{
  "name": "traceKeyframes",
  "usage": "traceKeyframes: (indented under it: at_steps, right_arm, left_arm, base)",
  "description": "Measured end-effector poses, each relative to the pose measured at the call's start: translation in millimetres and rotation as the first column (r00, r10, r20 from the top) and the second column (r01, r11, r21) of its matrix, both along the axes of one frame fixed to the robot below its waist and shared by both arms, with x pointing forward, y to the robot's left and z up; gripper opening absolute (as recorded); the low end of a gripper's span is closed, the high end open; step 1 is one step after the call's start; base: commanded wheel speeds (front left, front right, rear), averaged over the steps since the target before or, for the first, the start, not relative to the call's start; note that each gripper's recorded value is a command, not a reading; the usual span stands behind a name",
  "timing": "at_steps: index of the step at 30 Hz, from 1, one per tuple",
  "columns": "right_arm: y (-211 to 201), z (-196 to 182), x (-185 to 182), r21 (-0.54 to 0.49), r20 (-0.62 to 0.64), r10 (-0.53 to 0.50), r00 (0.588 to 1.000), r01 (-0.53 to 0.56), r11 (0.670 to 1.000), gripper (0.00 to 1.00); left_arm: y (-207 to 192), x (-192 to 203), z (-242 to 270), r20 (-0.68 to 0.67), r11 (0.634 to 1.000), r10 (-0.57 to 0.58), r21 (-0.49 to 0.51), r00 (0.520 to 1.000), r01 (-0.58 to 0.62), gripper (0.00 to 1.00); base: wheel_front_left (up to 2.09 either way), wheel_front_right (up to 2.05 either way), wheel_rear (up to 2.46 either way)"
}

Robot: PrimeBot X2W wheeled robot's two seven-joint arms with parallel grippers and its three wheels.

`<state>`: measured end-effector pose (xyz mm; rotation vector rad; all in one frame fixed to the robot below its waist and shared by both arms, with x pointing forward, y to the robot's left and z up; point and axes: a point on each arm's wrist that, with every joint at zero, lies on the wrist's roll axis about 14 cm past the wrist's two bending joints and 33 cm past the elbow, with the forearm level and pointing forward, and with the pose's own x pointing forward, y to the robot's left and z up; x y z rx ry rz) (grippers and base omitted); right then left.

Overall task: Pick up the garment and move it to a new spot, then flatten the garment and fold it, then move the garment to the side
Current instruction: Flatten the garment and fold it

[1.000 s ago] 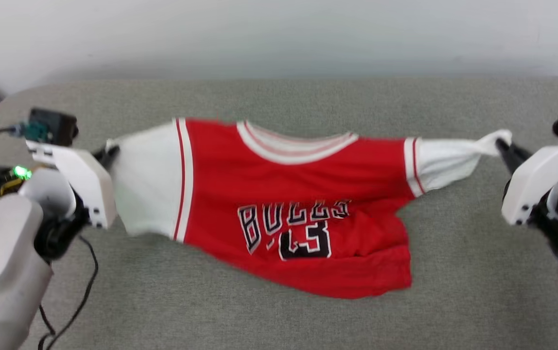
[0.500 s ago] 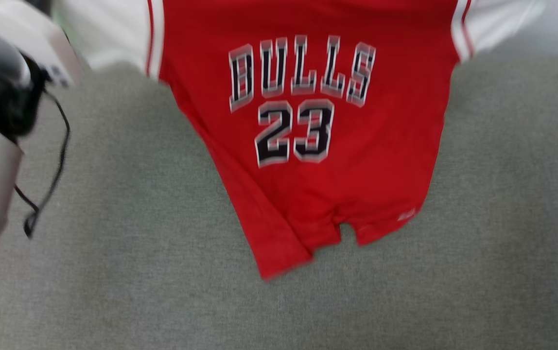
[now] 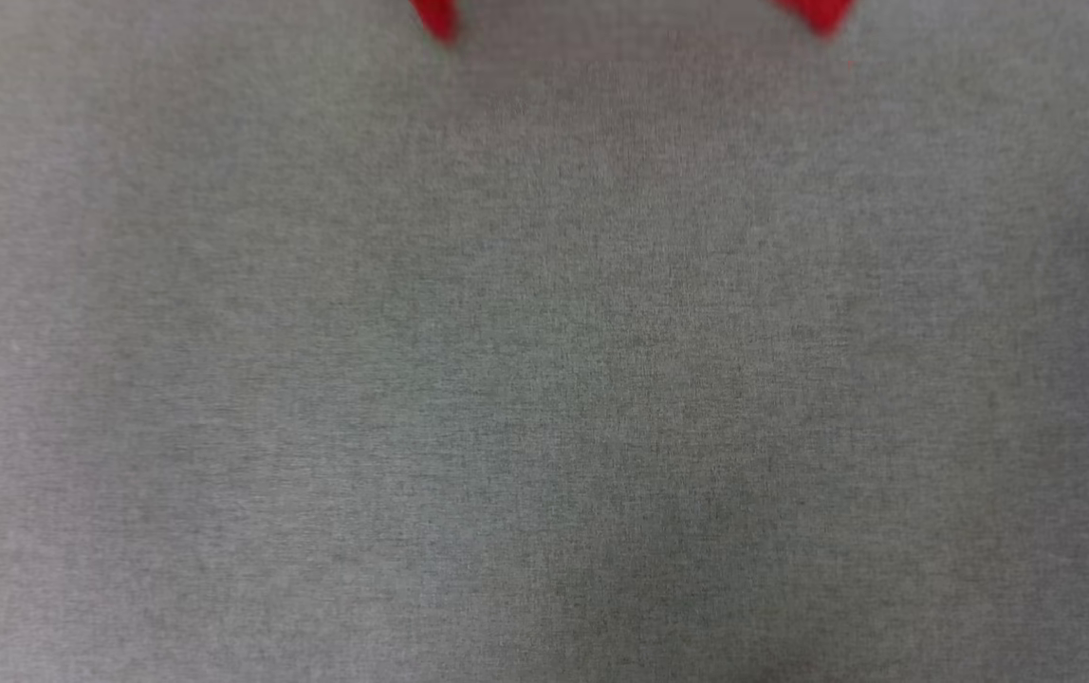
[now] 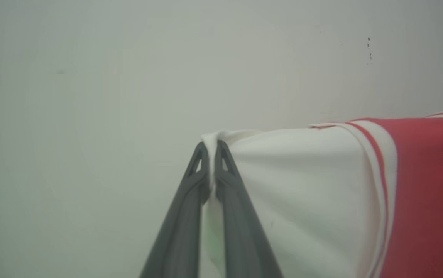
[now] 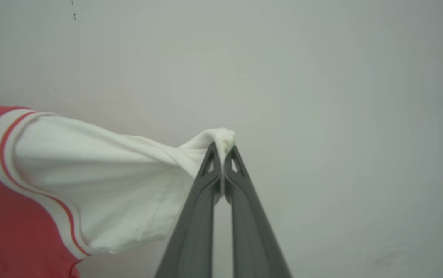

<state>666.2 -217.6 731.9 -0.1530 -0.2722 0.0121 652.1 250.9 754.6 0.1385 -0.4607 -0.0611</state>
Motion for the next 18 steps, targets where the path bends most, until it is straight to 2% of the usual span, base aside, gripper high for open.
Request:
traceKeyframes:
  at_steps: [6,18]
  right_arm:
    - [19,-10,21,-0.021,0.022,0.04,0.999,-0.039,0.999,0.0]
    - [47,-105,55,-0.021,-0.156,0.109,0.982,-0.113,0.993,0.0]
  left_arm:
    - [0,25,-9,0.016,1.0,-0.012,-0.006,1.0,0.012,0.0]
    - [-4,57,-121,-0.186,0.997,-0.032,-0.072,0.982,0.019,0.0]
  base:
    - [0.0,0.0,0.0]
    - [0.0,0.0,0.0]
